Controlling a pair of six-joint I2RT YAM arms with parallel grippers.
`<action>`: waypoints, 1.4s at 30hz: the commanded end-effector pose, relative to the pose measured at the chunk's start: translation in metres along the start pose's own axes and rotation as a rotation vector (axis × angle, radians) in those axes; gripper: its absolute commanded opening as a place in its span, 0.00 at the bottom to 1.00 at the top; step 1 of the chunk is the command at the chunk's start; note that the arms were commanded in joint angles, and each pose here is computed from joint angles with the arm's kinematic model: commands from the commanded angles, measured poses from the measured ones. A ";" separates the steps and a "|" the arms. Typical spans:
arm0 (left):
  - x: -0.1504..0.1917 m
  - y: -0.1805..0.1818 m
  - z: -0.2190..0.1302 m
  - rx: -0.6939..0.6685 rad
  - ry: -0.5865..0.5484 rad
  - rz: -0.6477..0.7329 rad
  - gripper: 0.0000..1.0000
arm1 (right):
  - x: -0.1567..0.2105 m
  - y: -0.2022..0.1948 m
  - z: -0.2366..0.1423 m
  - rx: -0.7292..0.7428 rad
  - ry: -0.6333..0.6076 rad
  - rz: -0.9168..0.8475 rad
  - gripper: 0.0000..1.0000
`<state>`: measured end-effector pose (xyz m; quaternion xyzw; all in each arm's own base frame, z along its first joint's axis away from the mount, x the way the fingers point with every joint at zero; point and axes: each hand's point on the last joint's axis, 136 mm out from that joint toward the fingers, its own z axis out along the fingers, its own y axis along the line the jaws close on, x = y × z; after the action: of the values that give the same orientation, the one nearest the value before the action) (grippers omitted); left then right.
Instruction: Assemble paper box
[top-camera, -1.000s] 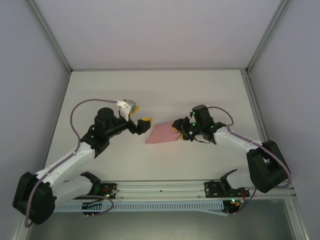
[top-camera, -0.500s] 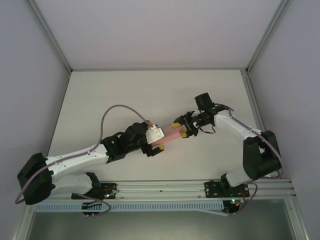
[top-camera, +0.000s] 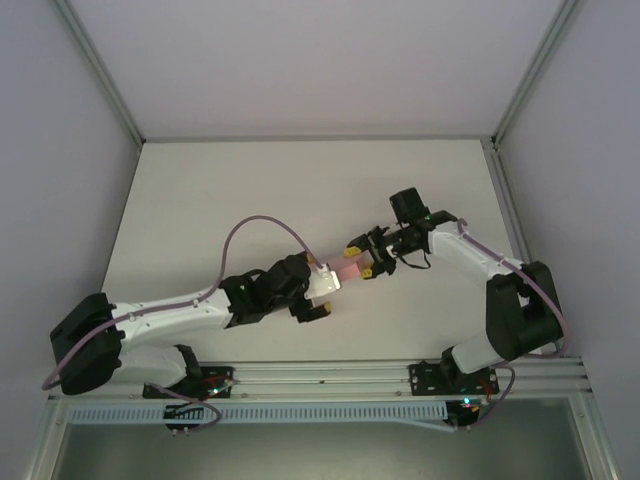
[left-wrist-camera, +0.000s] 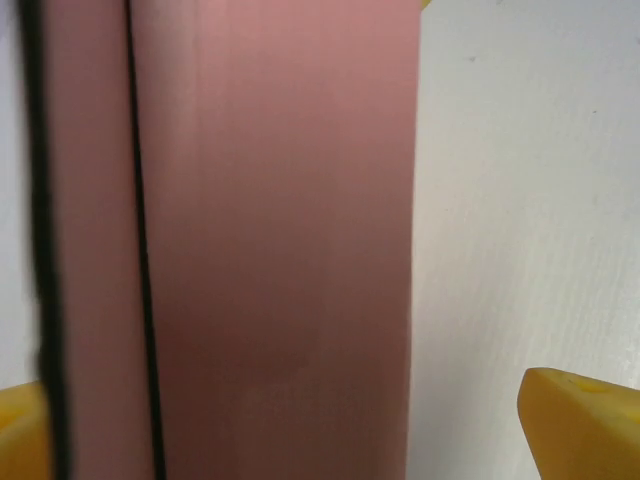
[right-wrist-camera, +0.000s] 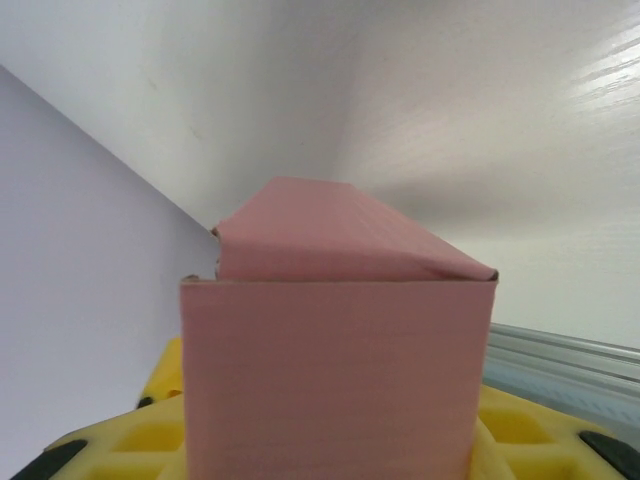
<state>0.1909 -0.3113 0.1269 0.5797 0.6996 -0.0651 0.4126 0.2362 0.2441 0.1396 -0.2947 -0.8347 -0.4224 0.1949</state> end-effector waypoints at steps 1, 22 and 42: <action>-0.009 0.015 -0.002 -0.070 -0.007 0.007 0.88 | 0.012 -0.002 -0.005 -0.008 0.039 0.003 0.34; 0.000 0.004 -0.018 0.077 0.078 0.080 0.41 | -0.036 0.008 -0.080 0.011 -0.562 -0.458 1.00; 0.049 0.028 0.003 0.374 0.329 -0.015 0.40 | 0.039 0.031 -0.083 -0.048 -0.545 -1.736 1.00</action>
<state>0.2260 -0.2699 0.1093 0.6255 0.7443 -0.0910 0.2154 0.2464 0.1846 0.2179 0.2259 -0.8273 -0.3417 -0.3845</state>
